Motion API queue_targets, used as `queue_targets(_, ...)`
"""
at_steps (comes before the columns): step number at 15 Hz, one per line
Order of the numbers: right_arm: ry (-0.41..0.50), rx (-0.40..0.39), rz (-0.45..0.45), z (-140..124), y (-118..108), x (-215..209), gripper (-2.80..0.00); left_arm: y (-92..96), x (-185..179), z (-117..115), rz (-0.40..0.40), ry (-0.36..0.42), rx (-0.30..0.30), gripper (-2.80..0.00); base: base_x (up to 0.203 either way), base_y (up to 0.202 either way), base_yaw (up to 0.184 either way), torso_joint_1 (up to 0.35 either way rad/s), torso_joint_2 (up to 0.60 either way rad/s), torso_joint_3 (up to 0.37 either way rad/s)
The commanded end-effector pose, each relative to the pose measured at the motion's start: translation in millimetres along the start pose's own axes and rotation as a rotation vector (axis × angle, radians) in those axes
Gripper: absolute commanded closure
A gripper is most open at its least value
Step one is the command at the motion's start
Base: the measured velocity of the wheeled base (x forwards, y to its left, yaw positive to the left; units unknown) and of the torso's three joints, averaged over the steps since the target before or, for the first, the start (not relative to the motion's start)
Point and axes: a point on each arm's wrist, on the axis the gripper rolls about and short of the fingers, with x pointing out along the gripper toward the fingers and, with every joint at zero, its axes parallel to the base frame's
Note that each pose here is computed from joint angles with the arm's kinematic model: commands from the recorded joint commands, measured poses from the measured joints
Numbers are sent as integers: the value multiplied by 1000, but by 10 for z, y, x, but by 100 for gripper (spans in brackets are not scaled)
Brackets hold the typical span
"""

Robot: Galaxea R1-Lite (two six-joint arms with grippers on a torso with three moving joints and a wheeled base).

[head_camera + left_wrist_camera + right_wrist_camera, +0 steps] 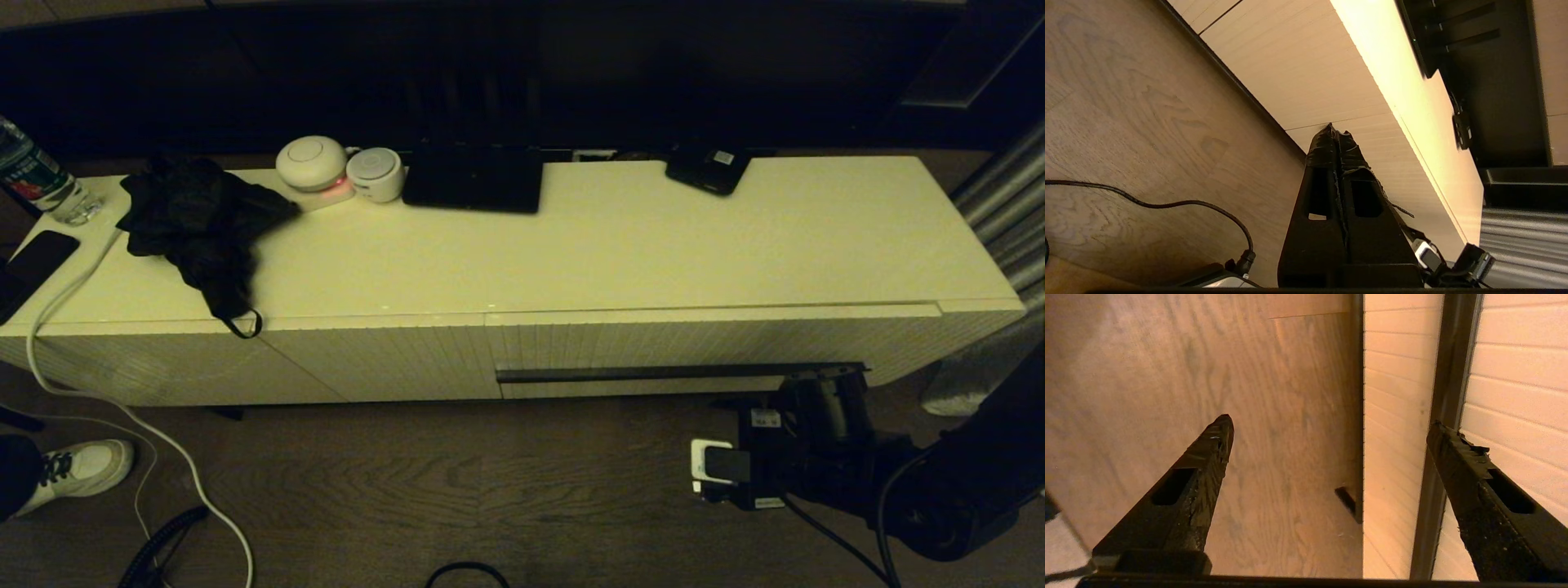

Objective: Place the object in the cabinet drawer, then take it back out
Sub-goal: Open the drawer

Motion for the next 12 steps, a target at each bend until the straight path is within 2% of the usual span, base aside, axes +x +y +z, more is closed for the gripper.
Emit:
queue_targets(1,4,-6,7,-17,14,80,-280,0,-1,0,-2,-2,-6,0,0,0,0,0,0,0)
queue_targets(12,12,7,-35,-65,-120,280,-280,0,-1,0,-2,-2,-6,0,0,0,0,0,0,0)
